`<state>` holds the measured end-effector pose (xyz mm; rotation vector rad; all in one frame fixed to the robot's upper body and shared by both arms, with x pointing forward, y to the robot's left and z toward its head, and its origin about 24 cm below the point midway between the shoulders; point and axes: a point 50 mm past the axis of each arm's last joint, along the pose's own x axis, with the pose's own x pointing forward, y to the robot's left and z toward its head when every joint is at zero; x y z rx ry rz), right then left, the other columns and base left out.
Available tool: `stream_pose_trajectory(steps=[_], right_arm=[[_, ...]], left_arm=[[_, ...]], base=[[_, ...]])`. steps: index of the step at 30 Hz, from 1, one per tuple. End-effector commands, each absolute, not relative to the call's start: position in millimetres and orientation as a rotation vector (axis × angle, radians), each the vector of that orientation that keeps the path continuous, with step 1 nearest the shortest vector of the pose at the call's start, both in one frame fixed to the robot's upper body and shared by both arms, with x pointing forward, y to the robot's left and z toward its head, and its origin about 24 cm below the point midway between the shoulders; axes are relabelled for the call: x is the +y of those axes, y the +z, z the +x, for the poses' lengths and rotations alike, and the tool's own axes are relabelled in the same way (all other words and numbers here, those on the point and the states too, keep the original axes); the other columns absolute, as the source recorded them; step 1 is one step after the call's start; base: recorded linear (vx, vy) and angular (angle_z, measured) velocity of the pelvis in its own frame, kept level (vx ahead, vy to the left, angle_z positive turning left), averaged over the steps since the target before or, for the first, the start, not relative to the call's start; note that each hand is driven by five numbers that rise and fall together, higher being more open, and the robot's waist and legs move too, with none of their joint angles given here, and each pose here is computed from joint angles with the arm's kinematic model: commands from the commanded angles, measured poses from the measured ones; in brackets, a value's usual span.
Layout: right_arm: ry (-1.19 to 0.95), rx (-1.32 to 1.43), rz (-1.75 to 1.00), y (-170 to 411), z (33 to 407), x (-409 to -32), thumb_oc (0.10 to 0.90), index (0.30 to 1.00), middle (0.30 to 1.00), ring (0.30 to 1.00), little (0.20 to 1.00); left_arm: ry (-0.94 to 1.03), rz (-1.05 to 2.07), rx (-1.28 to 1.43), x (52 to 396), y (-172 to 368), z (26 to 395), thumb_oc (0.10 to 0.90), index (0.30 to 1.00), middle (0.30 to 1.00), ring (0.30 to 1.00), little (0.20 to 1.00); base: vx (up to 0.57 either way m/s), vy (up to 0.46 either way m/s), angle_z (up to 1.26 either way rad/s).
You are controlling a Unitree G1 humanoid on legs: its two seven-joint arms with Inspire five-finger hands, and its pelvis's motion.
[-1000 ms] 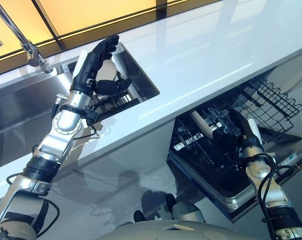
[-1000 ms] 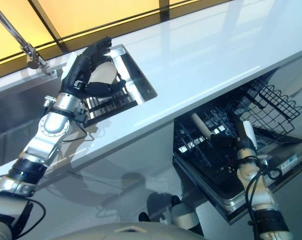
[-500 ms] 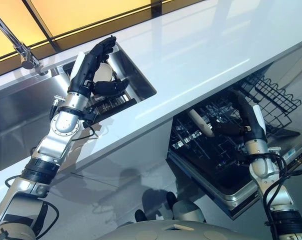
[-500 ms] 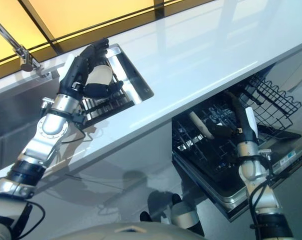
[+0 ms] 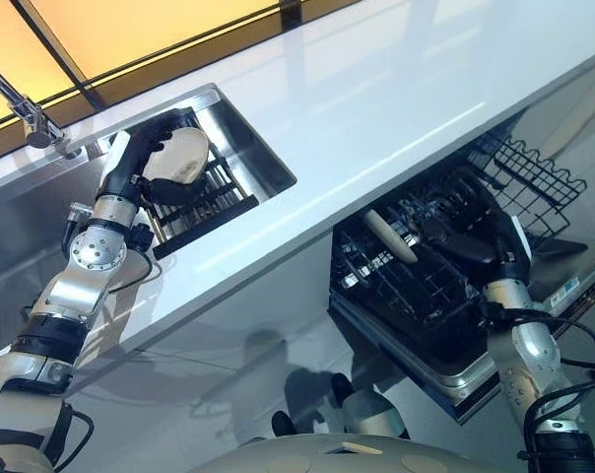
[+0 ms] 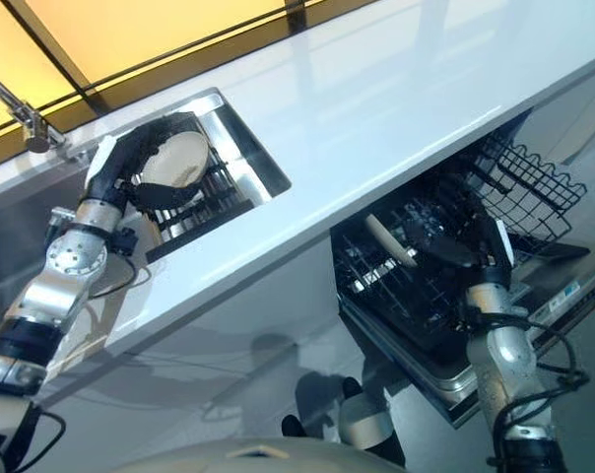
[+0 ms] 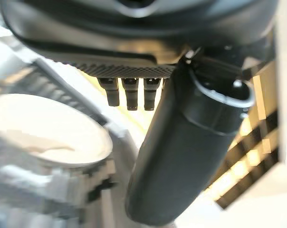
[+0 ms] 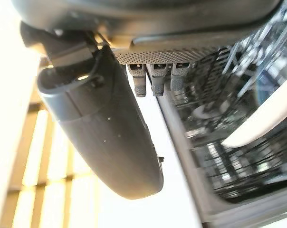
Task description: Pick up plates and place into dishwasher.
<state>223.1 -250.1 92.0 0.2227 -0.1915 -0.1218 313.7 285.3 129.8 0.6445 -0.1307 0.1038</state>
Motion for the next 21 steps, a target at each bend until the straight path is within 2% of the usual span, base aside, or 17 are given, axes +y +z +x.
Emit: stream_pose_trajectory(steps=[1, 10, 21], right_arm=[[-0.053, -0.532, 0.296, 157, 225, -244, 0.800, 0.900, 0.900, 0.900, 0.900], [-0.159, -0.639, 0.337, 173, 228, -243, 0.800, 0.900, 0.900, 0.900, 0.900], [-0.119, -0.722, 0.233, 195, 229, -247, 0.800, 0.900, 0.900, 0.900, 0.900]], left_arm=[[0.193, 0.675, -0.330, 295, 186, 322, 0.800, 0.900, 0.900, 0.900, 0.900], [0.190, 0.702, -0.250, 289, 193, 345, 0.800, 0.900, 0.900, 0.900, 0.900], [0.264, 0.747, -0.213, 294, 210, 358, 0.800, 0.900, 0.900, 0.900, 0.900]], base=[[0.00, 0.000, 0.00], [0.05, -0.008, 0.00], [0.05, -0.017, -0.02]])
